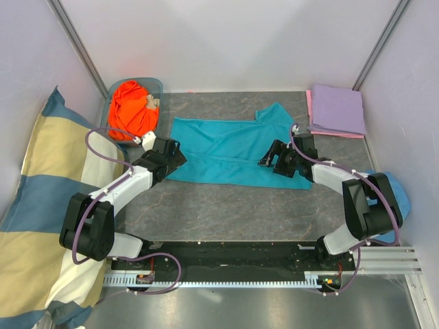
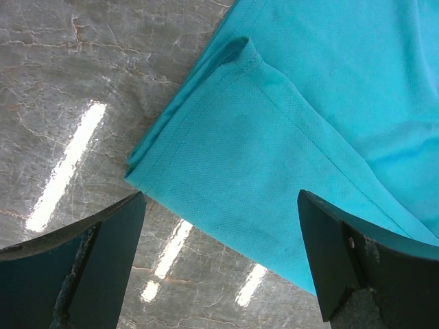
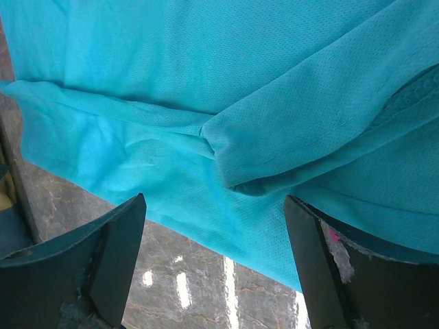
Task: Fold and stack the t-shirts
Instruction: Fold the flattened tshirt in 1/3 of the way, then grap the side of the flattened tshirt furthest away from the robot with both arms
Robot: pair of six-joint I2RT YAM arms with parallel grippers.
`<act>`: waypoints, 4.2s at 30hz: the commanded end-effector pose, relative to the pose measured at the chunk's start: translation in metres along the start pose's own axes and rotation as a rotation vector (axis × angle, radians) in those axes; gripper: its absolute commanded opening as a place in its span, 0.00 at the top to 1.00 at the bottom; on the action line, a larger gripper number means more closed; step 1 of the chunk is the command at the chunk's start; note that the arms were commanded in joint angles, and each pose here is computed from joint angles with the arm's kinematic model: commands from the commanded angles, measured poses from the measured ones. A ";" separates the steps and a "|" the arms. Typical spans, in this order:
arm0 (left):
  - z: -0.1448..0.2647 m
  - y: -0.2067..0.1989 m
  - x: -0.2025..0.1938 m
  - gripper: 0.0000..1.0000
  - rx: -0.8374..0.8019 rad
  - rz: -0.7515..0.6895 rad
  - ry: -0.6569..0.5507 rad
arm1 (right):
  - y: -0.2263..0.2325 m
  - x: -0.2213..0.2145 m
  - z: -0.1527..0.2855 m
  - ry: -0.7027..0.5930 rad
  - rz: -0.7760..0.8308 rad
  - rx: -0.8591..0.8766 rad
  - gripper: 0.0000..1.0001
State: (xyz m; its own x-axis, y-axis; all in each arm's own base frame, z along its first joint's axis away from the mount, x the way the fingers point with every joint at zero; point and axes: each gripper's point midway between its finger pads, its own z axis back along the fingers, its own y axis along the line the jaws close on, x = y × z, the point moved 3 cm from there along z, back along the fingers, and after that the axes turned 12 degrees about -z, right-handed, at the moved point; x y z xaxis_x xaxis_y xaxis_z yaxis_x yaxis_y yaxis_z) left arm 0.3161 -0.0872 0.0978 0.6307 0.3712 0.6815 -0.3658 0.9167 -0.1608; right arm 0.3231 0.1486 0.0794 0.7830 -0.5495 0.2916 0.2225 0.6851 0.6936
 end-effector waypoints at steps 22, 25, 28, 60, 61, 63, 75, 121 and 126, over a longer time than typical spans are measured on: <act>-0.001 -0.009 0.004 0.00 -0.037 0.011 -0.015 | 0.037 0.051 -0.038 -0.062 0.058 0.048 0.05; -0.001 -0.009 0.004 0.00 -0.037 0.011 -0.015 | 0.043 0.059 -0.046 -0.062 0.071 0.055 0.04; -0.002 -0.008 0.002 0.00 -0.036 0.010 -0.009 | 0.052 0.071 -0.057 -0.067 0.084 0.074 0.03; -0.014 -0.041 -0.003 0.00 -0.122 -0.098 -0.023 | 0.016 0.030 0.053 -0.219 0.132 -0.129 0.02; -0.015 -0.047 -0.006 0.00 -0.135 -0.116 -0.017 | 0.014 0.027 0.051 -0.210 0.130 -0.128 0.02; -0.016 -0.057 -0.006 0.00 -0.159 -0.131 -0.027 | 0.010 0.020 0.046 -0.193 0.127 -0.122 0.02; -0.032 -0.073 -0.020 0.00 -0.146 -0.190 -0.005 | -0.014 -0.003 0.016 -0.113 0.128 -0.147 0.02; 0.126 -0.048 -0.010 0.00 -0.217 -0.206 -0.169 | 0.042 0.017 0.123 -0.335 0.176 -0.113 0.02; 0.122 -0.077 0.009 0.00 -0.214 -0.242 -0.191 | 0.070 0.085 0.057 -0.343 0.304 -0.188 0.02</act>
State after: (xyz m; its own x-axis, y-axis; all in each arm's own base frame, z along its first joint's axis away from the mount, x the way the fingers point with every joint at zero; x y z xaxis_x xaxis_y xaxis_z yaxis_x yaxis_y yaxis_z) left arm 0.2447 -0.1720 0.1943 0.5779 0.2100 0.7886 -0.0542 0.9741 -0.2197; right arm 0.2950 0.1170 0.1921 0.6260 -0.5162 0.5845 0.1980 0.8302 0.5212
